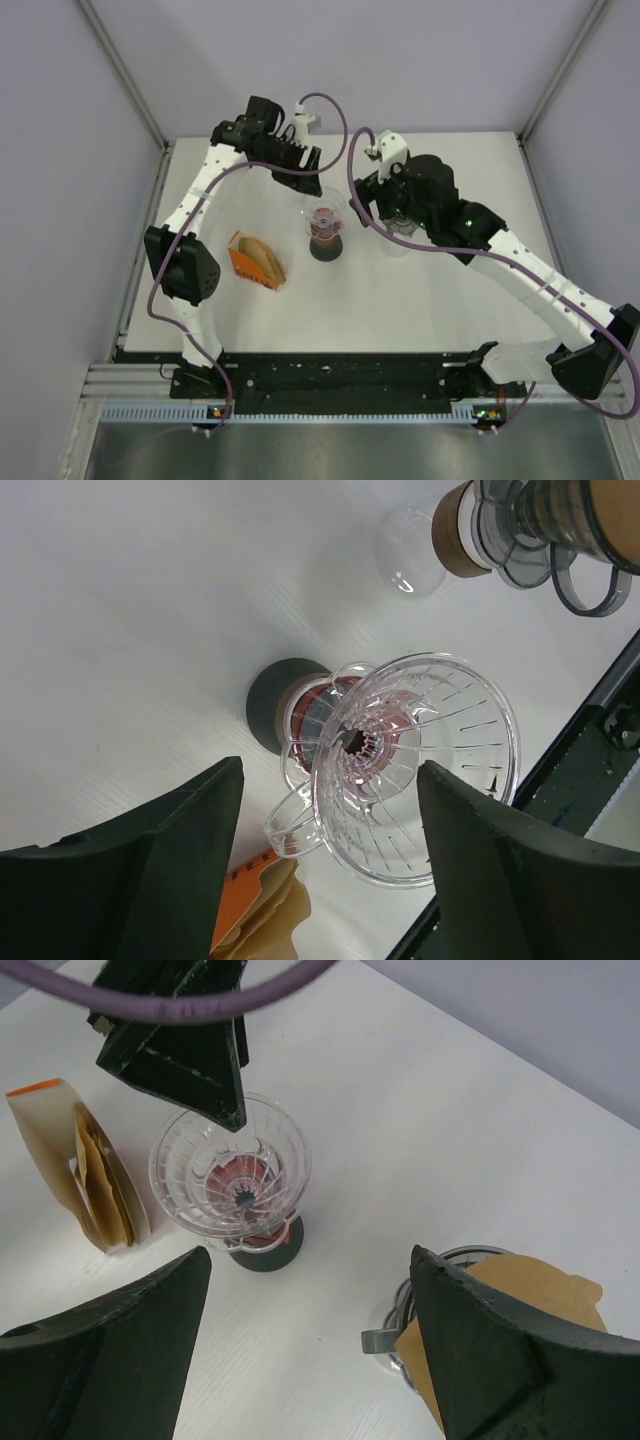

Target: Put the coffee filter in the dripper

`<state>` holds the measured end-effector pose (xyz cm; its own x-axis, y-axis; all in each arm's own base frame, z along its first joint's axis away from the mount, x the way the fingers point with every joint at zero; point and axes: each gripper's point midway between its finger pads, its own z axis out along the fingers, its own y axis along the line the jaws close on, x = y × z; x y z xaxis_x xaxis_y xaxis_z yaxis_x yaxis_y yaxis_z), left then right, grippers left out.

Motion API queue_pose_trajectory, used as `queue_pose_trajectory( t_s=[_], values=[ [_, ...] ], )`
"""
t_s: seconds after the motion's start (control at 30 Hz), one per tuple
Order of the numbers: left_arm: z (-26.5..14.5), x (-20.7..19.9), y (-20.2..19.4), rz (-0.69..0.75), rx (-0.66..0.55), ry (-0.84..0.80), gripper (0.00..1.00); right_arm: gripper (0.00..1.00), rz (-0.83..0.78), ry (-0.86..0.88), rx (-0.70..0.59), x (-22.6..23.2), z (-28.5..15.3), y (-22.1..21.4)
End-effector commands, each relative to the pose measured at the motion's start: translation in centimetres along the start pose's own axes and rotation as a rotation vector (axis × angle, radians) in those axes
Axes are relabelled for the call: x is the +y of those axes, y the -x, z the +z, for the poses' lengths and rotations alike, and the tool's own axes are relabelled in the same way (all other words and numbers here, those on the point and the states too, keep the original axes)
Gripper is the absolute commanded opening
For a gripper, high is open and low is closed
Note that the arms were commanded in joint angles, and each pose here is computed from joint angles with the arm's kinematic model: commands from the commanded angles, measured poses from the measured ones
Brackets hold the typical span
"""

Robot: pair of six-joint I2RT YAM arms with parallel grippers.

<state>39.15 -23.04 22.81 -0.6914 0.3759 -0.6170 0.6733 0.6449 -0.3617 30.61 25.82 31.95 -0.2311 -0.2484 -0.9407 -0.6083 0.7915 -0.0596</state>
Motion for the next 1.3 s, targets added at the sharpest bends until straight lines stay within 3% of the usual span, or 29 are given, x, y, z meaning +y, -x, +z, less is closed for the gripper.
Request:
queue_pose_trajectory(
  t_s=[0.0,0.03,0.07,0.2,0.37,0.47,0.57,0.63,0.97,1.27],
  values=[
    [-6.0,-1.0,3.7,0.055,-0.161,0.054,0.8,0.78,0.023,0.022,-0.079,0.4,-1.0,3.0],
    [-7.0,-0.8,3.9,0.051,-0.184,0.067,0.82,0.75,0.053,0.034,-0.083,0.7,-0.9,3.3],
    [-8.1,-0.7,4.1,0.049,-0.204,0.078,0.91,0.72,0.07,0.048,-0.091,1.1,-0.7,3.8],
    [-12.3,1.4,3.4,0.0,-0.268,0.154,0.92,0.58,0.066,0.134,-0.1,5.2,0.0,4.7],
    [-17.6,6.2,1.1,-0.111,-0.358,0.299,0.93,0.56,-0.062,0.323,-0.005,14.2,3.2,2.3],
    [-19.7,8.3,-0.8,-0.163,-0.369,0.364,0.93,0.56,-0.018,0.442,0.082,18.2,5.1,0.2],
    [-21.3,9.9,-2.2,-0.215,-0.382,0.425,0.94,0.46,0.039,0.499,0.159,20.9,7.3,-1.8],
    [-21.8,10.8,-3.2,-0.242,-0.391,0.448,0.93,0.4,0.077,0.482,0.196,21.7,8.9,-2.7],
    [-20.5,12.0,-4.8,-0.287,-0.384,0.439,0.92,0.33,0.159,0.338,0.348,22.6,15.6,-7.5],
    [-19.8,12.3,-4.9,-0.292,-0.378,0.417,0.92,0.34,0.165,0.25,0.385,21.7,17.3,-9.7]
  ],
)
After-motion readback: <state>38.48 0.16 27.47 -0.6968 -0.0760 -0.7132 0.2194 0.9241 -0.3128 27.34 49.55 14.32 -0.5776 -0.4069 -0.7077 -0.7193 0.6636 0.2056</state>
